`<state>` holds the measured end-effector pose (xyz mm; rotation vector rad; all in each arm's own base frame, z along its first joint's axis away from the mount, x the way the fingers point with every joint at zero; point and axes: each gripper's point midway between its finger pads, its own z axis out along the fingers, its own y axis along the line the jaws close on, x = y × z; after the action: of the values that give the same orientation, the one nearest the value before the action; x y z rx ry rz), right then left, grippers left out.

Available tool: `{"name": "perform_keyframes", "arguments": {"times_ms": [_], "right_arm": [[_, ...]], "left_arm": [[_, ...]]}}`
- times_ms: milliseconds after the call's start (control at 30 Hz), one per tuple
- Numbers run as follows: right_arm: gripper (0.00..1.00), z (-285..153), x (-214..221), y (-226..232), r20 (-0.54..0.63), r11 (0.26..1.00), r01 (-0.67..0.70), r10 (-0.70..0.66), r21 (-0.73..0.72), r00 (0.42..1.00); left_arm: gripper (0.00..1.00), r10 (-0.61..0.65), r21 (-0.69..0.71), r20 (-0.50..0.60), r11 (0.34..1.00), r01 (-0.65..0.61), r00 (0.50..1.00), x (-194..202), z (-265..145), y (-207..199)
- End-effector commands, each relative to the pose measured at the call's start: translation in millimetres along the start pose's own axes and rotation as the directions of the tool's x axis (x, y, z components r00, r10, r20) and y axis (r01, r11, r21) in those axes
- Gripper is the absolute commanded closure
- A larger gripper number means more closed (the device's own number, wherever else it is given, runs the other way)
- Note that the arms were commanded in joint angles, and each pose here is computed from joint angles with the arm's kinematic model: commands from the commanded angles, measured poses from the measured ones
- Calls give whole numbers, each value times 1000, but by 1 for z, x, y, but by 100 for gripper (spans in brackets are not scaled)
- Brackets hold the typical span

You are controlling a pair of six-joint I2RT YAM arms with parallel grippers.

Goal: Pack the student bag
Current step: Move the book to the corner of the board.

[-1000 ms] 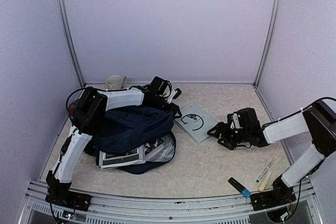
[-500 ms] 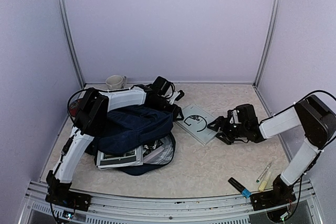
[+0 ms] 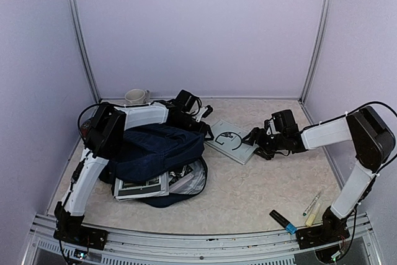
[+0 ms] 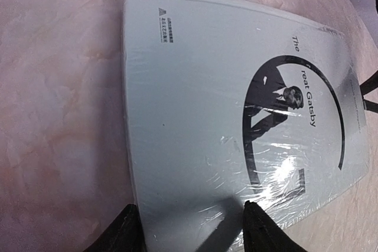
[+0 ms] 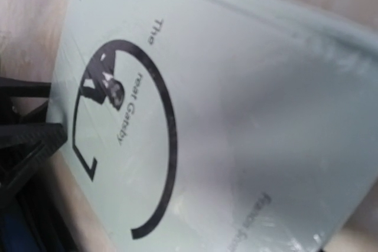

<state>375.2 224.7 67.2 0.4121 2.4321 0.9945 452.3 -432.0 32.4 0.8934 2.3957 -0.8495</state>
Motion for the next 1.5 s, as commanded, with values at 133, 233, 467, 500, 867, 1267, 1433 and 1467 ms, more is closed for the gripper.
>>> {"name": "perform_keyframes", "arguments": {"times_ms": [133, 233, 467, 500, 867, 1267, 1433, 1467], "right_arm": [[22, -62, 15, 61, 55, 974, 61, -50, -218, 997], [22, -81, 22, 56, 75, 973, 38, -22, -226, 997], [22, -108, 59, 15, 39, 975, -111, 121, -191, 992], [22, -111, 64, 6, 41, 974, -136, 146, -179, 988], [17, -136, 72, -88, 100, 973, -216, 208, 77, 973], [5, -146, 41, -122, 130, 937, -142, 105, 320, 986], [4, -129, 43, -122, 81, 952, -132, 113, 277, 990], [5, -124, 46, -121, 62, 957, -133, 120, 258, 991]], "left_arm": [[44, 91, 267, -100, 962, -61, 991, 36, 0, -125], [43, 167, 298, -119, 946, -125, 979, 42, 5, -156], [44, 197, 347, -129, 927, -142, 972, 58, 8, -201], [44, 202, 358, -131, 923, -143, 971, 61, 10, -208], [41, 184, 362, -170, 925, -112, 968, 76, 35, -223], [39, 73, 303, -139, 953, -28, 988, 56, 39, -205], [40, 40, 295, -147, 955, 5, 988, 57, 43, -203], [40, 36, 295, -148, 956, 10, 988, 57, 43, -202]]}}
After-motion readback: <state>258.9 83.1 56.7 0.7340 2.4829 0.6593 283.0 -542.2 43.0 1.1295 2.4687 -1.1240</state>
